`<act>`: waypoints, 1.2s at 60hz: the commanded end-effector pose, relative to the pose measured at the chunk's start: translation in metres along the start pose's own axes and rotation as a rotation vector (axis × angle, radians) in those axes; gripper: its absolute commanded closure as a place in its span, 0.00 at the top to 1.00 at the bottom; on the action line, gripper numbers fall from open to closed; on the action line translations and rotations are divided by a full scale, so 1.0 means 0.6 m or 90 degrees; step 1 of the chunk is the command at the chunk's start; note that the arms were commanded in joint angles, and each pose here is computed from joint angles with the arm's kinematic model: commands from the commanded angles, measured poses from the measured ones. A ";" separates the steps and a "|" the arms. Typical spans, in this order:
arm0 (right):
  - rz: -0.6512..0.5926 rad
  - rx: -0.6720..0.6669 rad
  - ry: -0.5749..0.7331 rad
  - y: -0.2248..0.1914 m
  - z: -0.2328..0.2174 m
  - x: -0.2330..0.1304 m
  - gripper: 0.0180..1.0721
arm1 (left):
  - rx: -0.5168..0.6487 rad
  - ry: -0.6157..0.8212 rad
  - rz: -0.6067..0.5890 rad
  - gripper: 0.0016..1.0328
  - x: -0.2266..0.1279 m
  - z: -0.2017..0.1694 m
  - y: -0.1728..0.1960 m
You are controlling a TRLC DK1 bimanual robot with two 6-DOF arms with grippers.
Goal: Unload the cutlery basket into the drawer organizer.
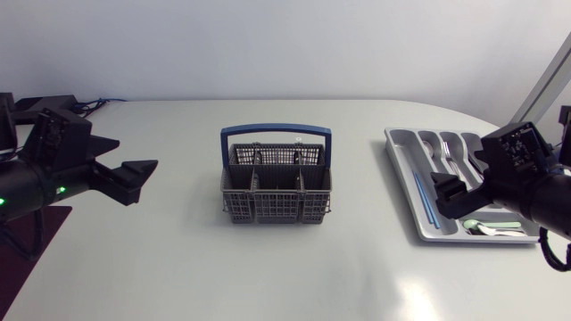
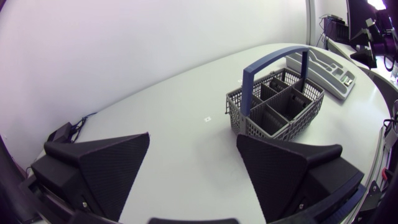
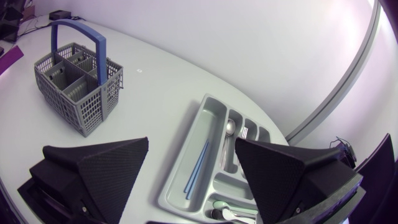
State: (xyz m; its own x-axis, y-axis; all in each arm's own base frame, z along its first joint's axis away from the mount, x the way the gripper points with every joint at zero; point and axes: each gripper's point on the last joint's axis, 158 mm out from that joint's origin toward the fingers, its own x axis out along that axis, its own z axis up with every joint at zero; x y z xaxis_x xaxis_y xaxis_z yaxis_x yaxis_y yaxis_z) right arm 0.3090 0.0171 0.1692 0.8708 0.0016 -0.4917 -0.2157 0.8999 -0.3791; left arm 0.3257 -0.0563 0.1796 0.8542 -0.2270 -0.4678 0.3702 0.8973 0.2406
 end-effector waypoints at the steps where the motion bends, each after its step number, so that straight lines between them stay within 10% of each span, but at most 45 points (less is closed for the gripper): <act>1: -0.018 0.003 0.004 -0.012 -0.019 -0.009 0.95 | -0.018 -0.011 0.011 0.96 -0.012 -0.009 0.000; 40: -0.075 0.094 -0.072 -0.027 -0.053 -0.059 0.95 | 0.018 -0.090 0.067 0.96 -0.064 -0.045 -0.002; 72: -0.080 0.228 -0.219 -0.005 -0.073 -0.065 0.95 | -0.118 -0.161 0.140 0.96 -0.084 -0.103 0.007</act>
State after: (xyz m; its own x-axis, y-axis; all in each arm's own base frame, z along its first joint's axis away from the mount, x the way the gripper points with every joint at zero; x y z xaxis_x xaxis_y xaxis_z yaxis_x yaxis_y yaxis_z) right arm 0.2570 -0.0040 0.1631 0.9855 -0.0250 -0.1681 -0.0012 0.9881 -0.1541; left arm 0.2632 -0.0225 0.1607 0.9741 -0.1079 -0.1985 0.1466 0.9703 0.1922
